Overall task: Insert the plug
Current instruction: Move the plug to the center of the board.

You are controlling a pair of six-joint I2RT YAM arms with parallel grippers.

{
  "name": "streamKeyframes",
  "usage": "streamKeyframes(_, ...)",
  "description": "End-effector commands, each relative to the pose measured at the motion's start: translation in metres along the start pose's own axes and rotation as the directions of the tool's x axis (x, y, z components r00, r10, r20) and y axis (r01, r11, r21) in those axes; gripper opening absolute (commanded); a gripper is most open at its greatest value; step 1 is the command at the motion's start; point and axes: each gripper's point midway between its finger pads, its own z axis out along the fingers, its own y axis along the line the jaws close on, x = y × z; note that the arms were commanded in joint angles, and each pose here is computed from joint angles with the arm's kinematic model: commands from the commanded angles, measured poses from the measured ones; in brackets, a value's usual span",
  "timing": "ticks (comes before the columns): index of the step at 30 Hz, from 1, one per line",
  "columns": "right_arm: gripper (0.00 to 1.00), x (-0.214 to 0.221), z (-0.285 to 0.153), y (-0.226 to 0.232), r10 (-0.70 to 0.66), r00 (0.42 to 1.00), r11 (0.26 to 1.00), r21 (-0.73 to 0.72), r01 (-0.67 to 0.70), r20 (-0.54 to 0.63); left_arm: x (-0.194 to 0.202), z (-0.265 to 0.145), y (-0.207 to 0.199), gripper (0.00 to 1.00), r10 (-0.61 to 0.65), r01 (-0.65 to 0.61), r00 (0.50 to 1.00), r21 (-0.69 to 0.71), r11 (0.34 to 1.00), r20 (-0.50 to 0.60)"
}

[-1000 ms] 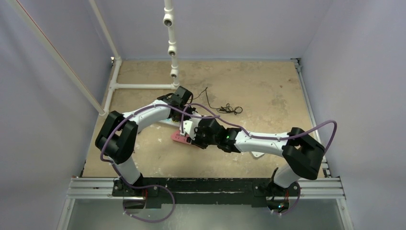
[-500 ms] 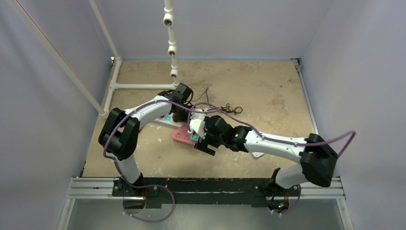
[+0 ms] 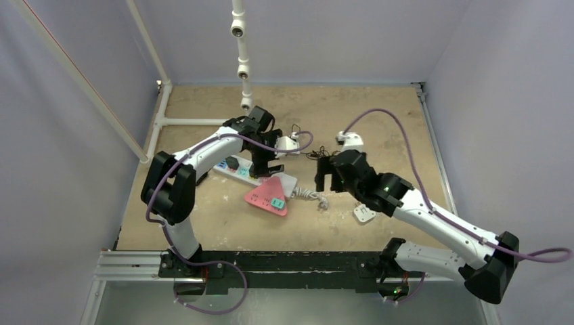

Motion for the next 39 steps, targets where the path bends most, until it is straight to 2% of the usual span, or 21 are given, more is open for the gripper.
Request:
streamKeyframes(1,0.99,0.046,-0.026,-0.070,0.498,0.867,0.794,0.404,-0.454,-0.006,-0.037,-0.035,0.032,0.99,-0.074,0.086,0.991,-0.099,0.991,0.114)
streamKeyframes(4,0.99,0.067,-0.034,-0.076,0.594,0.804,0.716,0.480,-0.508,-0.036,-0.052,-0.047,0.042,0.99,-0.106,0.126,0.981,-0.119,0.985,0.162)
streamKeyframes(10,0.99,0.112,-0.042,-0.077,0.691,0.712,0.631,0.584,-0.511,-0.124,-0.064,-0.061,0.059,0.99,-0.225,0.253,0.950,-0.116,0.960,0.216)
streamKeyframes(15,0.99,0.138,-0.048,-0.082,0.729,0.665,0.590,0.643,-0.488,-0.163,-0.071,-0.087,0.091,0.99,-0.354,0.398,0.897,-0.140,0.906,0.264)
streamKeyframes(19,0.99,0.152,-0.047,-0.086,0.763,0.622,0.554,0.674,-0.490,-0.175,-0.059,-0.106,0.110,0.99,-0.461,0.510,0.841,-0.130,0.850,0.281)
streamKeyframes(25,0.99,0.149,-0.023,-0.107,0.781,0.609,0.514,0.693,-0.505,-0.135,-0.025,-0.122,0.115,0.99,-0.558,0.601,0.786,-0.116,0.791,0.267)
streamKeyframes(29,0.99,0.149,-0.002,-0.126,0.780,0.610,0.500,0.723,-0.476,-0.137,-0.010,-0.132,0.106,0.99,-0.574,0.612,0.780,-0.115,0.782,0.247)
streamKeyframes(35,0.99,0.150,0.019,-0.154,0.776,0.622,0.473,0.752,-0.459,-0.109,-0.009,-0.153,0.097,0.99,-0.544,0.600,0.785,-0.145,0.787,0.297)
streamKeyframes(39,0.94,0.147,0.032,-0.154,0.779,0.618,0.481,0.730,-0.485,-0.104,-0.011,-0.161,0.095,0.99,-0.532,0.594,0.790,-0.166,0.787,0.304)
